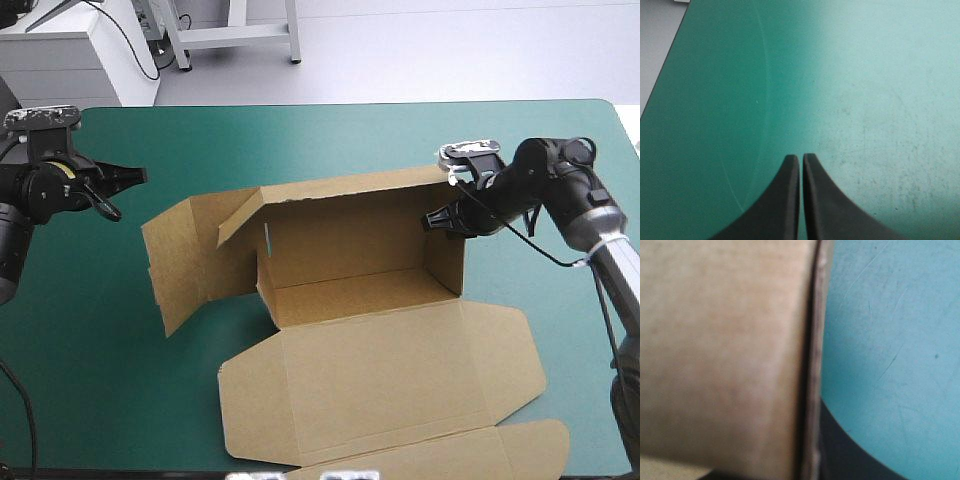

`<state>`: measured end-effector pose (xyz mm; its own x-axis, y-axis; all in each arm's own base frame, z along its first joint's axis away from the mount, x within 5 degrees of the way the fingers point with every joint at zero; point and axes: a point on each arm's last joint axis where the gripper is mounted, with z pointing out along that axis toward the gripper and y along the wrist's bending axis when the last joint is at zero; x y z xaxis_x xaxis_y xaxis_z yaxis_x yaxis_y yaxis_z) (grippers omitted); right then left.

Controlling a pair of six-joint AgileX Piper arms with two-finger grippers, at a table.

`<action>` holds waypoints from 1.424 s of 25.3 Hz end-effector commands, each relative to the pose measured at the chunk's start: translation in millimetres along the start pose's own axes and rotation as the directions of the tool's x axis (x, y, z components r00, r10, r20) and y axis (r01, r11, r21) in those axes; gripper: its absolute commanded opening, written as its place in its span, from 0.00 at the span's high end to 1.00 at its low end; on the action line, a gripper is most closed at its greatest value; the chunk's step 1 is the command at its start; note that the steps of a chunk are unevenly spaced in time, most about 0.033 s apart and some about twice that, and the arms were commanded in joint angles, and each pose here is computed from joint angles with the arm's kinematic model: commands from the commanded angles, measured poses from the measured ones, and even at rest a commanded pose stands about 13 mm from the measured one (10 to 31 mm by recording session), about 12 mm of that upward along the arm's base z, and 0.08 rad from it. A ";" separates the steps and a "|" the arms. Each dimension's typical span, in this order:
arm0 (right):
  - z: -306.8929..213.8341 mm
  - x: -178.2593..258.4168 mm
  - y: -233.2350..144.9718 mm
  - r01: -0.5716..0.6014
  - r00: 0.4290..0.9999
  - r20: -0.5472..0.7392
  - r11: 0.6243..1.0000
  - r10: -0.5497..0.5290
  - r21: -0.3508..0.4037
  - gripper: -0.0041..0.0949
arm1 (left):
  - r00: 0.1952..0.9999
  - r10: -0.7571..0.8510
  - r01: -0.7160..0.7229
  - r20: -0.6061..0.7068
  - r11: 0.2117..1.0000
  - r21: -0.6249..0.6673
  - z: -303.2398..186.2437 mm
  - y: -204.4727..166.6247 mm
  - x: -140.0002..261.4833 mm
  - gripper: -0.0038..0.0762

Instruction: Fold the box

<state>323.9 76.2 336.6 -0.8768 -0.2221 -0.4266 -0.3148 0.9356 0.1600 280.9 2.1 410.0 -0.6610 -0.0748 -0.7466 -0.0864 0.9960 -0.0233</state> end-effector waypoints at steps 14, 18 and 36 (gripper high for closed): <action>26.0 -49.9 -7.5 0.025 0.928 0.371 0.999 -0.031 0.023 0.55 | 0.997 0.019 -0.019 0.072 1.000 0.002 -16.4 0.9 -6.7 0.95; 3.7 -60.2 -2.7 0.068 0.906 0.416 0.997 -0.077 0.035 0.55 | 0.997 0.044 -0.044 0.068 0.999 0.001 -16.3 0.8 -6.3 0.95; 26.6 -75.9 -8.4 0.063 0.966 0.252 0.998 -0.064 0.012 0.56 | 0.999 0.046 -0.046 0.007 0.999 0.001 -16.1 1.1 -0.7 0.96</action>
<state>403.2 93.3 323.8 -0.7821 -0.2307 -0.5788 -0.3639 0.9232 0.1238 275.9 2.5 402.2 -0.7274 -0.0253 -0.6858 -0.0550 0.9983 0.0215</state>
